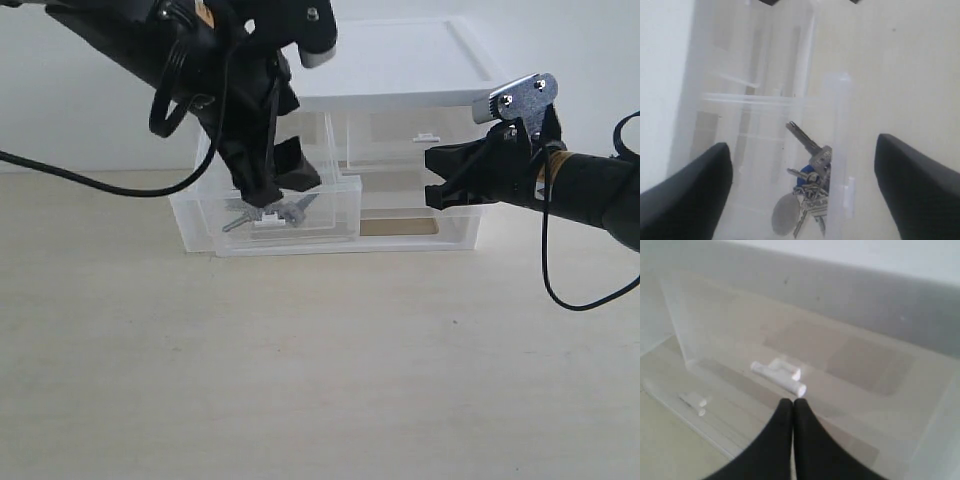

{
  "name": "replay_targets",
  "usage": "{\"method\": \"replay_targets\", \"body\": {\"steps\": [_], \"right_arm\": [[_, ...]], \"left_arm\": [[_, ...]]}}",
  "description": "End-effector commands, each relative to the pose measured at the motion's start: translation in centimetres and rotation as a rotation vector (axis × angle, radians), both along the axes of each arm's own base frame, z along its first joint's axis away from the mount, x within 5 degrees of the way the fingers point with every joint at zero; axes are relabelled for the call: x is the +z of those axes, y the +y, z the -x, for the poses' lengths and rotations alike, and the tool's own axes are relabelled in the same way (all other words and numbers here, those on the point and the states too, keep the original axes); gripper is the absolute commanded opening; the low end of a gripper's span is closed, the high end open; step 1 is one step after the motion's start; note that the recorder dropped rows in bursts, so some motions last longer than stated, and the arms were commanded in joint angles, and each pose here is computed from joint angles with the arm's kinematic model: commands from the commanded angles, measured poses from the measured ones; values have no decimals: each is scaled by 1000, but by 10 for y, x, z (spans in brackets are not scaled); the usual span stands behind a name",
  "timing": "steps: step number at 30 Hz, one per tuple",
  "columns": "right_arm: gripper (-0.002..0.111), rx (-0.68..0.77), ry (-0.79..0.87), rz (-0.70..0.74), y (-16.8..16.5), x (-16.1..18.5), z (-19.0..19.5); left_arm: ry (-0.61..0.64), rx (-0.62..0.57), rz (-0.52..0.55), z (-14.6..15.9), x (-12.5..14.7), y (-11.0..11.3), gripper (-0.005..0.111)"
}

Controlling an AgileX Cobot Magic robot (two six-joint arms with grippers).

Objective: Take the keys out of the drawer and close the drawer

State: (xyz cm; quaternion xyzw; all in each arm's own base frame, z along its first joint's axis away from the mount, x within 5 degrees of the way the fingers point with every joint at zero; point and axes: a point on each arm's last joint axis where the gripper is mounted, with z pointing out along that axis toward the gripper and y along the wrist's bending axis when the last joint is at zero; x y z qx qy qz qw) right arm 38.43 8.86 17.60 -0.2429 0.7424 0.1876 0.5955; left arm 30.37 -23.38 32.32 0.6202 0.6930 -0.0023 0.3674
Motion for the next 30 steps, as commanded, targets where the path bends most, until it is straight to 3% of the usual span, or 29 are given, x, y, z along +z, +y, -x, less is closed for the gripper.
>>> {"method": "replay_targets", "body": {"steps": [1, 4, 7, 19, 30], "right_arm": [[0, -142, 39, -47, -15, 2, -11], [0, -142, 39, -47, -15, 2, -11], [0, -142, 39, -47, -15, 2, -11], [0, -142, 39, -47, -15, 2, -11], [0, -142, 39, -47, -15, 2, -11]], "left_arm": [[29, 172, 152, -8, 6, 3, 70], [114, 304, 203, -21, -2, 9, 60], [155, 387, 238, -36, -6, 11, 58], [300, 450, 146, -58, -31, 2, 58], [321, 474, 99, -63, -48, 1, 58]]}}
